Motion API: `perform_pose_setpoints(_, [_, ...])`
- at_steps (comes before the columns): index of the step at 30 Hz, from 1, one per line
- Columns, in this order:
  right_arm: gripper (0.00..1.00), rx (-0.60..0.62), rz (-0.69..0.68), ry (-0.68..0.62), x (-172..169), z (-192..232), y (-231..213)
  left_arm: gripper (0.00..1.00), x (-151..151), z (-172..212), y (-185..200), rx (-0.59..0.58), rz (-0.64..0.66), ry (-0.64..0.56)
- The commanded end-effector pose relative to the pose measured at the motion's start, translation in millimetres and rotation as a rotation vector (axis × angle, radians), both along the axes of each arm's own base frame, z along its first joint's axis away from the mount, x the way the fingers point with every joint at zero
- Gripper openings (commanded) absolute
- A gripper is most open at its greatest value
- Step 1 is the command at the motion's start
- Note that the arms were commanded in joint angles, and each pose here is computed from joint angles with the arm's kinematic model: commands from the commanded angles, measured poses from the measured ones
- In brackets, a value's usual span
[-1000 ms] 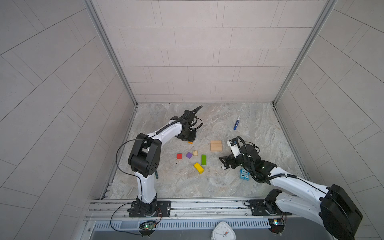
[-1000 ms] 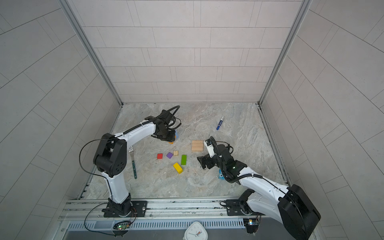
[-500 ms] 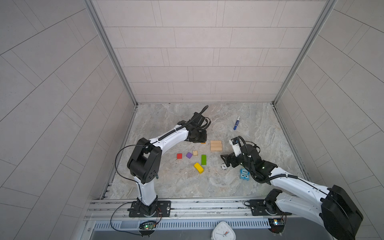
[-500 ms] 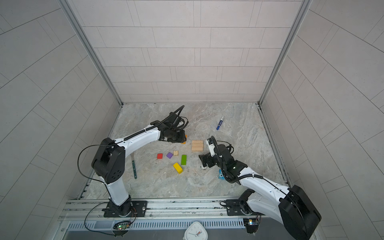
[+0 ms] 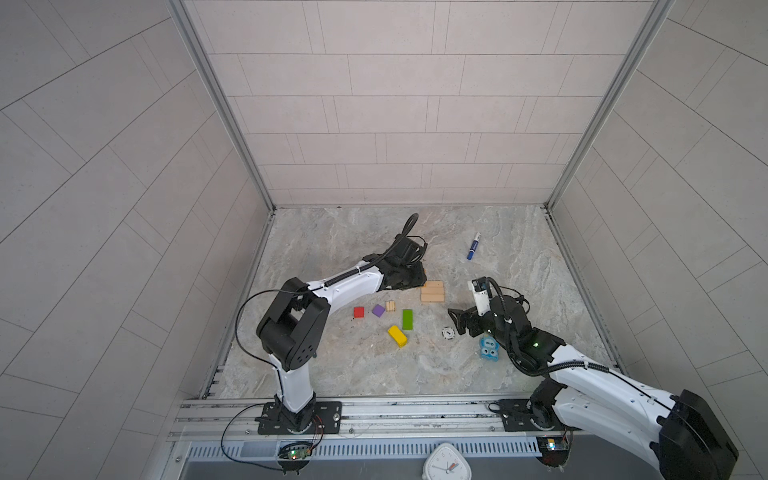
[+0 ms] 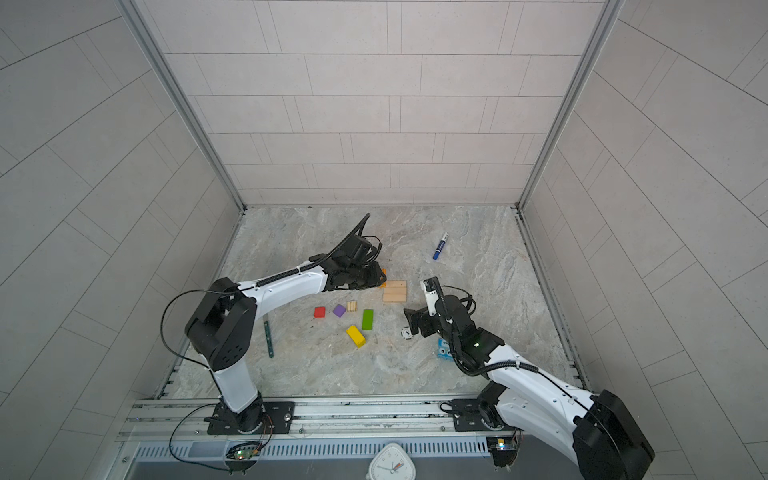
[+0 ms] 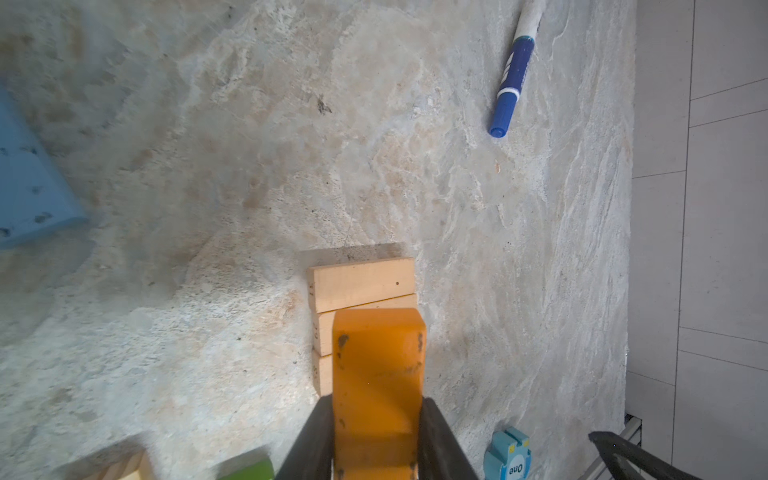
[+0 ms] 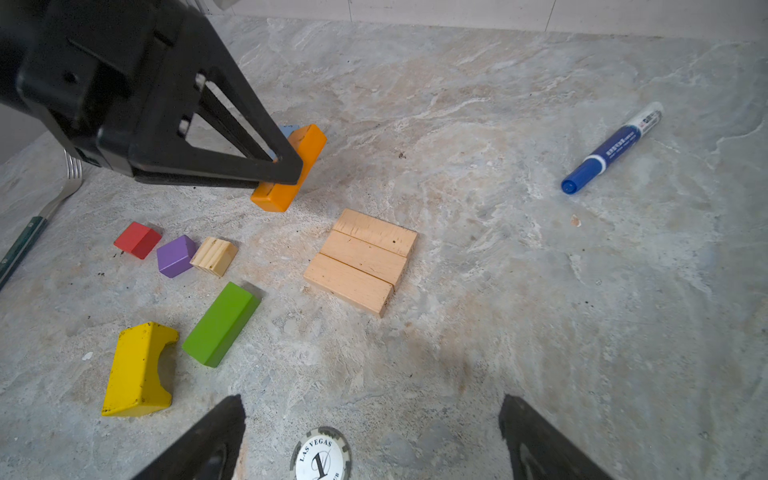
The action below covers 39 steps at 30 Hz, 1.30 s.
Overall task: Build the wood block tower
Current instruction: 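Lift the orange block with the left gripper and carry it over the three plain planks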
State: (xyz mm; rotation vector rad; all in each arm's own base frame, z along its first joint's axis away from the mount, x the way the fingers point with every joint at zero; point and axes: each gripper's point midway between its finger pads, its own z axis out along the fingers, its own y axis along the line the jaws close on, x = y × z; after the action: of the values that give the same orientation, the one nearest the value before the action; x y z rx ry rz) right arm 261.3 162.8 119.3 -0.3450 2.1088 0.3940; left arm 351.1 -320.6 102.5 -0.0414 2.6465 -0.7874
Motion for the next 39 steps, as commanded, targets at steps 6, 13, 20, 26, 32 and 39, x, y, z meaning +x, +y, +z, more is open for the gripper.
perform_pose_setpoints(6, [0.98,-0.003,0.006,-0.001,-1,-1,1,0.32,3,-13,-10,0.011,0.036,0.001])
perform_pose_setpoints(13, [0.98,-0.013,0.017,0.017,1,-4,4,0.32,2,-24,-21,0.016,0.01,0.018])
perform_pose_setpoints(20, [0.98,-0.015,0.022,0.023,1,-5,5,0.32,1,-33,-21,0.039,-0.007,0.027])
perform_pose_setpoints(26, [0.98,-0.018,0.022,0.025,2,-5,5,0.32,2,-34,-27,0.037,-0.02,0.028])
perform_pose_setpoints(32, [0.98,-0.013,0.016,0.024,2,-6,4,0.34,2,-42,-29,0.047,-0.03,0.039])
perform_pose_setpoints(39, [0.98,-0.01,0.016,0.027,3,-6,4,0.34,4,-46,-32,0.05,-0.033,0.043])
